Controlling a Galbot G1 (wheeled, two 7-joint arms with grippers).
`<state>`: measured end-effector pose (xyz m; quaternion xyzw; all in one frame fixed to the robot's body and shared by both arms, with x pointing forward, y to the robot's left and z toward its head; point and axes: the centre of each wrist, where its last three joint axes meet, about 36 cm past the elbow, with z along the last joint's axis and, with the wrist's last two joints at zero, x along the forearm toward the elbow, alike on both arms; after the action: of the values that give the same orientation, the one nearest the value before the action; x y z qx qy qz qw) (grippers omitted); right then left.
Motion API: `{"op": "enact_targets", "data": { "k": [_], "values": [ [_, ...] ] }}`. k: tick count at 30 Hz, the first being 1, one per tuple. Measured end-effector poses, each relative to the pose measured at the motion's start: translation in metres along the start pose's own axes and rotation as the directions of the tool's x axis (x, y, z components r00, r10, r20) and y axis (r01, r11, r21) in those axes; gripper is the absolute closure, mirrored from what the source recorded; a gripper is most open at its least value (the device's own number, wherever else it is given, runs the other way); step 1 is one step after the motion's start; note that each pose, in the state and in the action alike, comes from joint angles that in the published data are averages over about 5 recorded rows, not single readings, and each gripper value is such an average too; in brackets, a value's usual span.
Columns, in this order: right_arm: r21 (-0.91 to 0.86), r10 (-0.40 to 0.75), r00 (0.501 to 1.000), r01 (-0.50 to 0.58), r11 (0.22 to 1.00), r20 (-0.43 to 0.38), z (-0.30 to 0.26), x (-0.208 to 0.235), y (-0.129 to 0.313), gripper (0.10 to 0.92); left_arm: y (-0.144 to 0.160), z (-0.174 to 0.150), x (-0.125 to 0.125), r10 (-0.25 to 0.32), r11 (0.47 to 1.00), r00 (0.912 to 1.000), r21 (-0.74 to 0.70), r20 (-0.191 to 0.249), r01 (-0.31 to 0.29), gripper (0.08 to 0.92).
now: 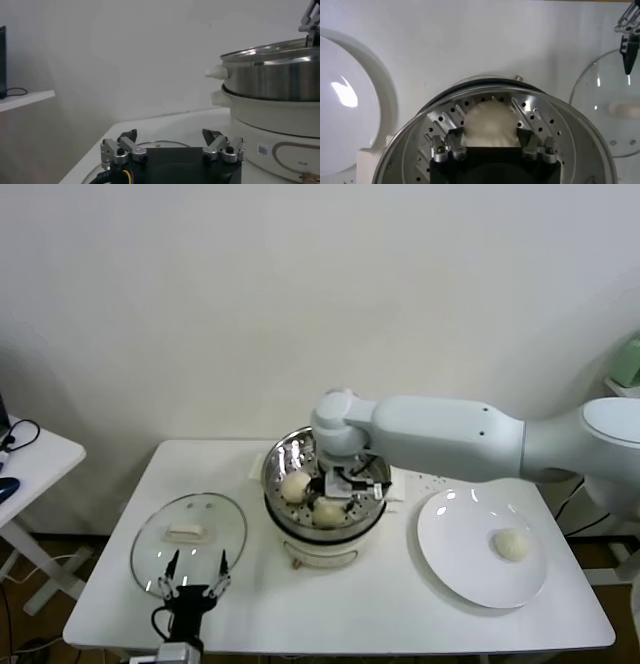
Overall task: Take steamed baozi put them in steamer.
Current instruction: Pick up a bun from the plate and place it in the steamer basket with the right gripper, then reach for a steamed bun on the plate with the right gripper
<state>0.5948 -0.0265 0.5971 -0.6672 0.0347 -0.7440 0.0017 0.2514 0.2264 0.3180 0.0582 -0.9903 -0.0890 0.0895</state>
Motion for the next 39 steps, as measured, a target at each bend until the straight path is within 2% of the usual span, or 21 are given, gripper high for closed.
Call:
{"op": "enact_targets", "data": {
  "k": [6,13,27,33,39],
  "values": [
    [-0.001,-0.005,1.000,0.005,1.000,-0.001,0.001,-0.003,0.004,0.292,-0.002,0.002,0.000,0.001,1.000,1.0000,0.000,-0.004,-0.001,0.177],
    [0.004,-0.003,1.000,0.003,1.000,0.001,0.001,-0.002,0.006,0.203,-0.002,0.001,-0.001,-0.002,1.000,1.0000,0.000,-0.001,0.002,0.177],
    [-0.057,0.023,0.999,-0.024,0.998,-0.029,0.022,0.035,0.021,0.200,-0.001,-0.001,-0.004,-0.004,1.000,1.0000,-0.001,0.007,0.004,0.177],
    [-0.234,0.025,0.999,-0.032,0.972,-0.031,0.045,0.070,0.060,0.200,0.003,-0.005,-0.005,-0.004,1.000,0.9998,-0.008,0.018,0.004,0.177],
    [-0.513,0.051,0.999,-0.047,0.857,-0.007,0.075,0.098,0.131,0.200,0.005,-0.013,-0.010,-0.005,1.000,0.9992,-0.008,0.040,0.006,0.177]
  ]
}}
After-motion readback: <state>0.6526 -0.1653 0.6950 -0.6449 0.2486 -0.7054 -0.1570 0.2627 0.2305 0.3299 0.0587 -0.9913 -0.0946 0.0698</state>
